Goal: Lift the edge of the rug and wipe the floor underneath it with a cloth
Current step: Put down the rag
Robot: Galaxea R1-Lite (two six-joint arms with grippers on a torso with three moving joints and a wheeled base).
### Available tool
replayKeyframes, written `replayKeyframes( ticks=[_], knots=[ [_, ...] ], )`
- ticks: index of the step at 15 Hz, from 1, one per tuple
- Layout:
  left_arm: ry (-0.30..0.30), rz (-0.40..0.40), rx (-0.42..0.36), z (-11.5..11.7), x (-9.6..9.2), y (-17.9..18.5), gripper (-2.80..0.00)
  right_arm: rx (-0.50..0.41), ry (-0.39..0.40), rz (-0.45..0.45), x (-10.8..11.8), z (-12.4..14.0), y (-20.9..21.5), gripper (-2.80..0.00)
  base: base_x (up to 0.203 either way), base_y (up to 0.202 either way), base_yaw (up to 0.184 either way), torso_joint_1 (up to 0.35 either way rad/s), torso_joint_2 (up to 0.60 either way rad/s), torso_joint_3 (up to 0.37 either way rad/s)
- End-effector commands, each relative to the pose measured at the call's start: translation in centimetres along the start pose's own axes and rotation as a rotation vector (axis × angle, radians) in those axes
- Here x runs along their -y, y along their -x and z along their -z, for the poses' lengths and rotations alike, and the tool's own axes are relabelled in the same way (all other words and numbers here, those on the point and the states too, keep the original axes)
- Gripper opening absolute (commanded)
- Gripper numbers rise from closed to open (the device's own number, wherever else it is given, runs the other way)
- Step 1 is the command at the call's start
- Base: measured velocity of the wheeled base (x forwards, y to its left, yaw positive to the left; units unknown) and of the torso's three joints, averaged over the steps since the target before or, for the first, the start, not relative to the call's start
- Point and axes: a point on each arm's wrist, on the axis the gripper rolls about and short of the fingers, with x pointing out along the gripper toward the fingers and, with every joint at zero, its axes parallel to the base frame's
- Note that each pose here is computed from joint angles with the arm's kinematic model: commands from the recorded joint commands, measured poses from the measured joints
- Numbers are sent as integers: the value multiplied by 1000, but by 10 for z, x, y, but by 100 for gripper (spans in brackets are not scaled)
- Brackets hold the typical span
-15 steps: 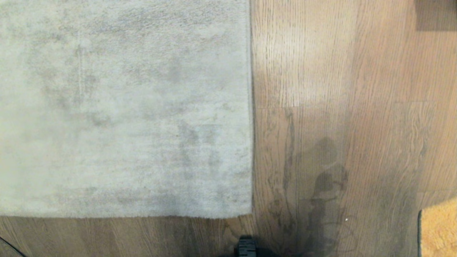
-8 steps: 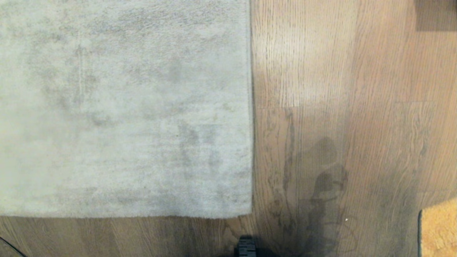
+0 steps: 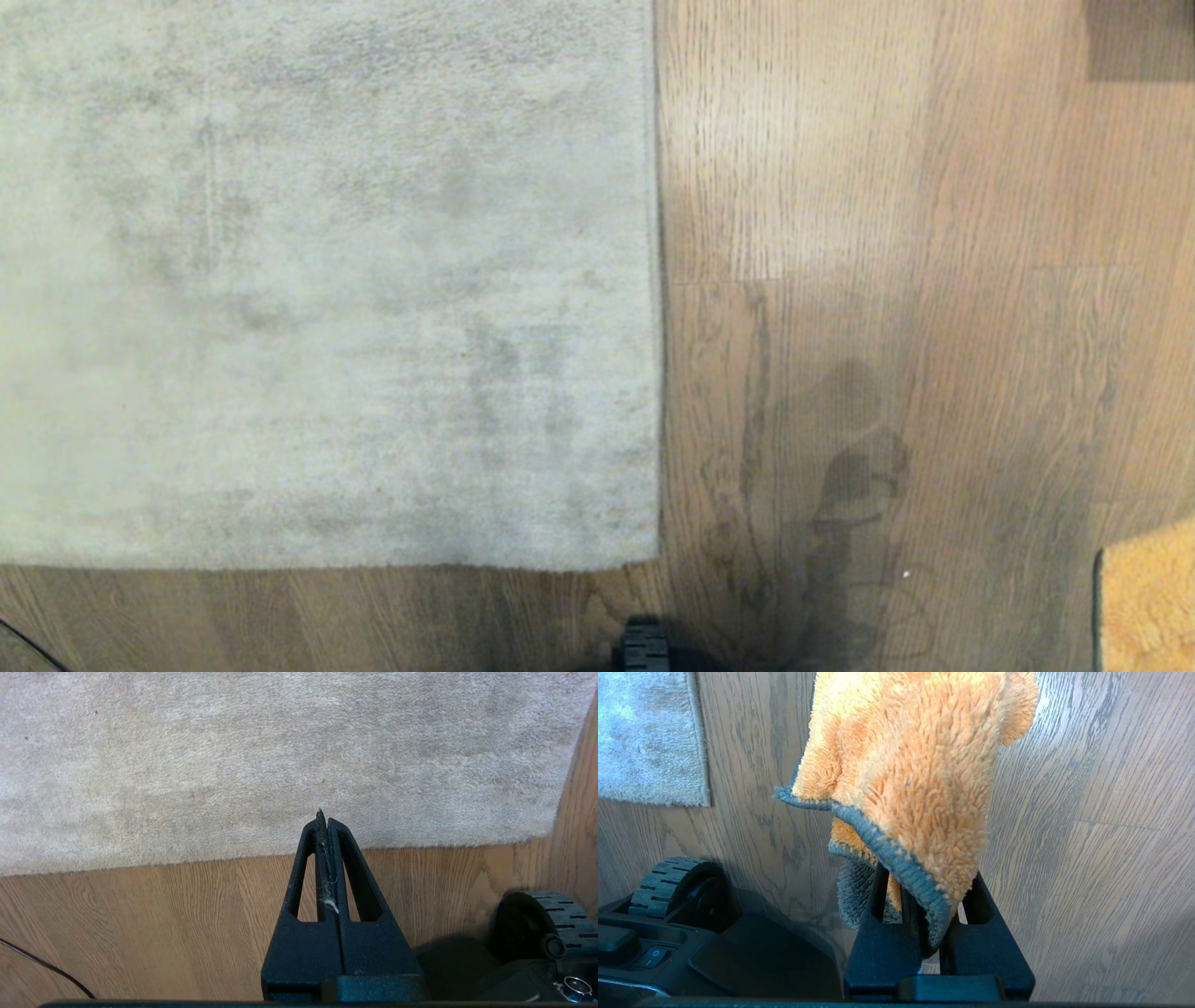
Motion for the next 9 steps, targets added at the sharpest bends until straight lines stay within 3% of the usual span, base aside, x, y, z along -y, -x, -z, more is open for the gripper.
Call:
replayKeyframes(
  ticks=[1,9],
  knots=[
    [-2,0,-1,0,0,0,-280,-1,1,-1,0,0,0,-280,0,0,0,0,0,0],
    [-1,0,1,0,0,0,-280,-1,1,-1,0,0,0,-280,0,0,0,0,0,0]
  ],
)
